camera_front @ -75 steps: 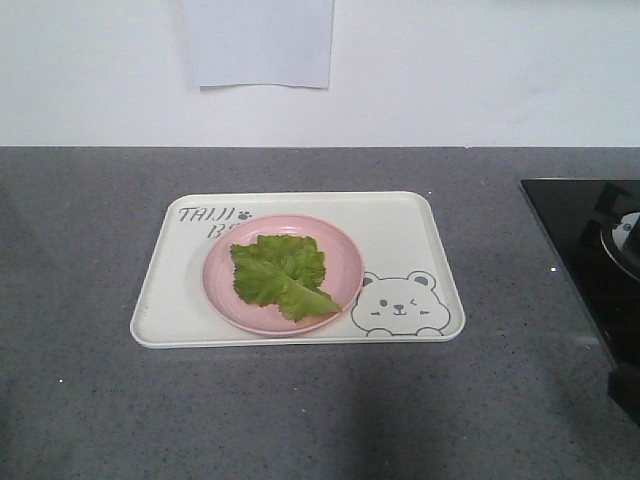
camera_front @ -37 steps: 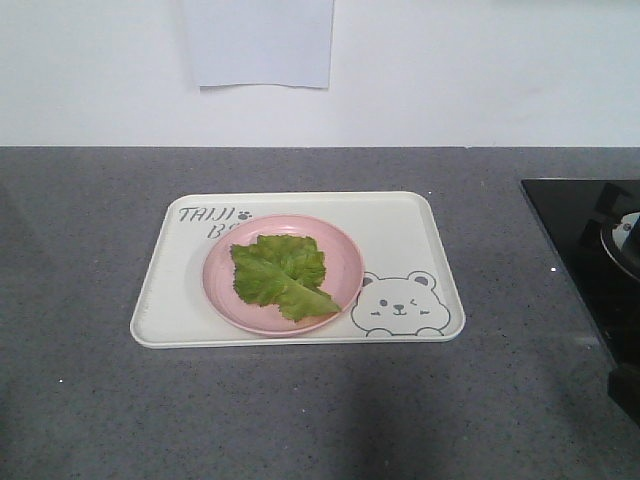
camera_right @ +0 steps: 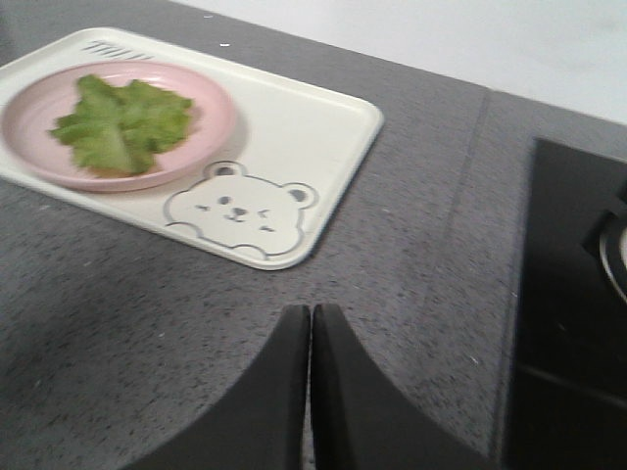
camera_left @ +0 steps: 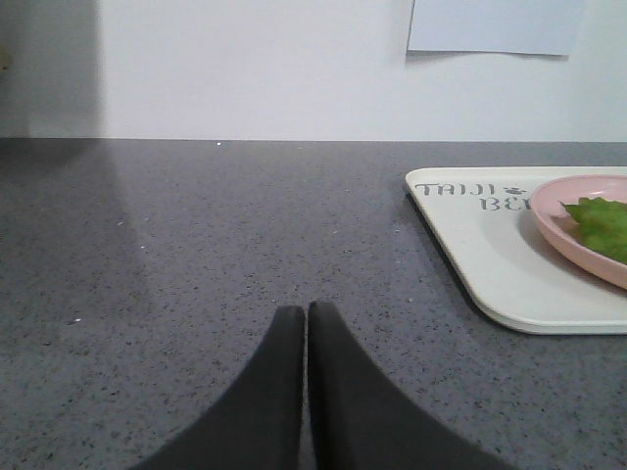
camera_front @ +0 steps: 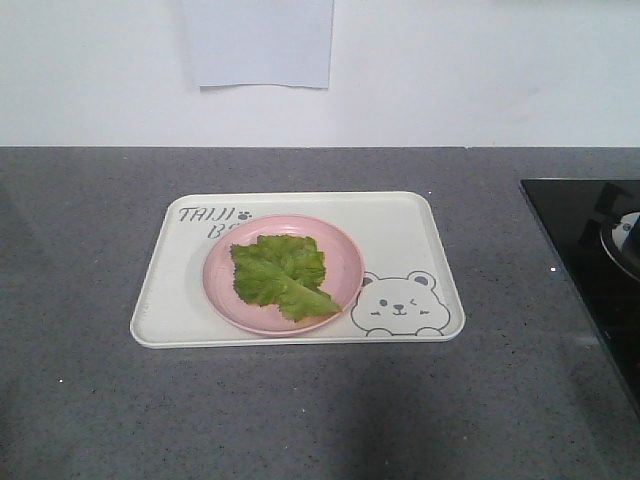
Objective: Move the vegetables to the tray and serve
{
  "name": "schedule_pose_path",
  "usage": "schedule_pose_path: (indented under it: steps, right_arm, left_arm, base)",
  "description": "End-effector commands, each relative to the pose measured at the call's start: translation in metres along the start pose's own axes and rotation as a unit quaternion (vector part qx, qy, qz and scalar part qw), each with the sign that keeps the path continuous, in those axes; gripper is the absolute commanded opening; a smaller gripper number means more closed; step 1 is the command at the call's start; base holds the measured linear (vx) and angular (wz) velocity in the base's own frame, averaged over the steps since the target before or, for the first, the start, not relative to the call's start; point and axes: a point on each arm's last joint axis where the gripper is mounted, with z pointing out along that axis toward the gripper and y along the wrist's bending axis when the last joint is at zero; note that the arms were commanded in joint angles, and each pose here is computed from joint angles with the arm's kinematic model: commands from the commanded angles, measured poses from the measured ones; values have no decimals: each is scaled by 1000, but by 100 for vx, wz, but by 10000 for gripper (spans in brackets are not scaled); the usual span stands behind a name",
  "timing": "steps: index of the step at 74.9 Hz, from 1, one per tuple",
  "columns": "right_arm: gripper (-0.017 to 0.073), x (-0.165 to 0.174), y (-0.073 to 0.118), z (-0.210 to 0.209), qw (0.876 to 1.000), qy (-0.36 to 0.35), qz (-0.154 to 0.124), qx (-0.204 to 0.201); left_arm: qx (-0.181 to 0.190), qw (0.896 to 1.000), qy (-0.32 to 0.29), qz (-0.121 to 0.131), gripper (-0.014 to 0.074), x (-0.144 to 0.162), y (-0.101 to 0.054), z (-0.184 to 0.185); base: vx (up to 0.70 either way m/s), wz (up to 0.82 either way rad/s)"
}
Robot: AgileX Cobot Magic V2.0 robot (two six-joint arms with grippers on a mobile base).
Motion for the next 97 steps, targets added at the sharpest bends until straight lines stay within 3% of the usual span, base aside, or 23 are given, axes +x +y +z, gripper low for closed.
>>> schedule_pose_path:
  steps: [1,12,22,40,55,97]
  right_arm:
    - [-3,-13,-7,-3,998,-45,37,36]
    - [-3,10,-8,4,991,-117,42,56]
    - [-3,38,-5,1,976,-200,49,73]
    - [-3,74,-5,4,965,-223,85,111]
    - [-3,87,-4,14,953,-272,79,109]
    - [-3,88,-4,14,955,-264,82,108]
  left_arm:
    - [10,999,-30,-1,-6,1,-1,0]
    - [10,999,-30,-1,-6,1,-1,0]
    - [10,999,-30,-1,-6,1,-1,0]
    - [10,1000,-29,-1,-6,1,-1,0]
    - [10,1000,-30,-1,-6,1,-1,0]
    - [10,1000,-30,-1,-6,1,-1,0]
  base:
    - [0,0]
    - [0,0]
    - [0,0]
    - [0,0]
    - [0,0]
    - [0,0]
